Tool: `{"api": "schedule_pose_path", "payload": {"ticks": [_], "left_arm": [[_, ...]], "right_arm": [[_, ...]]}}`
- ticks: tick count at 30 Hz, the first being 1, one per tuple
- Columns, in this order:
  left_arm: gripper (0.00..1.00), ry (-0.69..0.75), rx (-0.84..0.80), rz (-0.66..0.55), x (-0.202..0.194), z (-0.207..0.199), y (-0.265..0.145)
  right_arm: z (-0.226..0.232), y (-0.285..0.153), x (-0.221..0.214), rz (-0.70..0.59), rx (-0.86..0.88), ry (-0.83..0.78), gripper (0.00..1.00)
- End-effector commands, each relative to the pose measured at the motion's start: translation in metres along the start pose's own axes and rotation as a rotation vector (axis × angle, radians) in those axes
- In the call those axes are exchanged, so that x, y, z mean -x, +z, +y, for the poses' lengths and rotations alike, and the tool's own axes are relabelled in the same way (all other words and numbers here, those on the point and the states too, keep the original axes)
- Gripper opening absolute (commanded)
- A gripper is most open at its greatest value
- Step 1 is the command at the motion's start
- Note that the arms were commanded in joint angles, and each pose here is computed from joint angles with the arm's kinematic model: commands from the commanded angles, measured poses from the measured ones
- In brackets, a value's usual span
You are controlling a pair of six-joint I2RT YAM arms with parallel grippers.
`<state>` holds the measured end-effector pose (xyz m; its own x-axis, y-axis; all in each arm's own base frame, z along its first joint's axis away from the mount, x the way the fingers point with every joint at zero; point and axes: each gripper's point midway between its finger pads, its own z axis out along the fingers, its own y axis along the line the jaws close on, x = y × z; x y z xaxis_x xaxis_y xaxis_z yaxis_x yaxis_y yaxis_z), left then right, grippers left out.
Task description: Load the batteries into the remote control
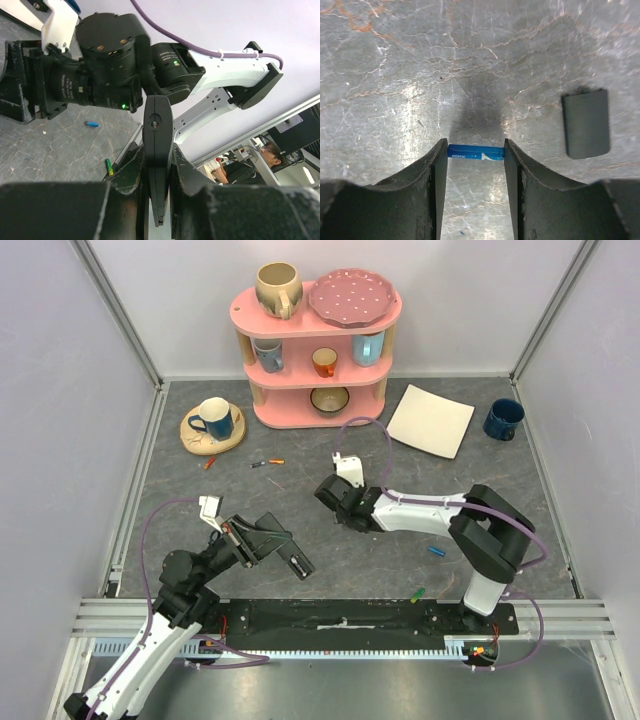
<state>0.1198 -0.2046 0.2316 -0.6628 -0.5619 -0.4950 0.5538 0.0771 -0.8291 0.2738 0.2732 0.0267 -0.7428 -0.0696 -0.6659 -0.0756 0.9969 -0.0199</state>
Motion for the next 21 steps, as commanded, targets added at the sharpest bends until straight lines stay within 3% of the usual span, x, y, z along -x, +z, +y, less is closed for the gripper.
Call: {"api": "schedule_pose_path", "payload": {"ticks": [1,6,8,11,15,21], "left_arm": [[0.02,-0.015,-0.008,0.017,-0.013,0.017,-0.005],[0.02,-0.014,-0.009,0.022,-0.014,0.018,-0.006],[0.02,-0.012,-0.014,0.025,-0.015,0.017,-0.006],[0.02,-0.013,-0.014,0.028,-0.016,0.017,-0.006],[0.02,-0.011,-0.027,0.034,-0.017,0.015,-0.007],[0.02,-0.011,-0.021,0.037,-0.018,0.018,-0.007]], "right_arm": [[0.010,-0.030,0.057,-0.135,0.089,-0.239,0.00],[0.062,-0.056,0.053,-0.164,0.519,-0.689,0.00],[0.062,-0.058,0.046,-0.184,0.576,-0.870,0.00],[0.041,-0.049,0.041,-0.141,0.510,-1.072,0.00],[0.031,-0.034,0.035,-0.177,0.504,-1.188,0.00],[0.028,-0.017,0.018,-0.119,0.553,-1.191,0.00]]}}
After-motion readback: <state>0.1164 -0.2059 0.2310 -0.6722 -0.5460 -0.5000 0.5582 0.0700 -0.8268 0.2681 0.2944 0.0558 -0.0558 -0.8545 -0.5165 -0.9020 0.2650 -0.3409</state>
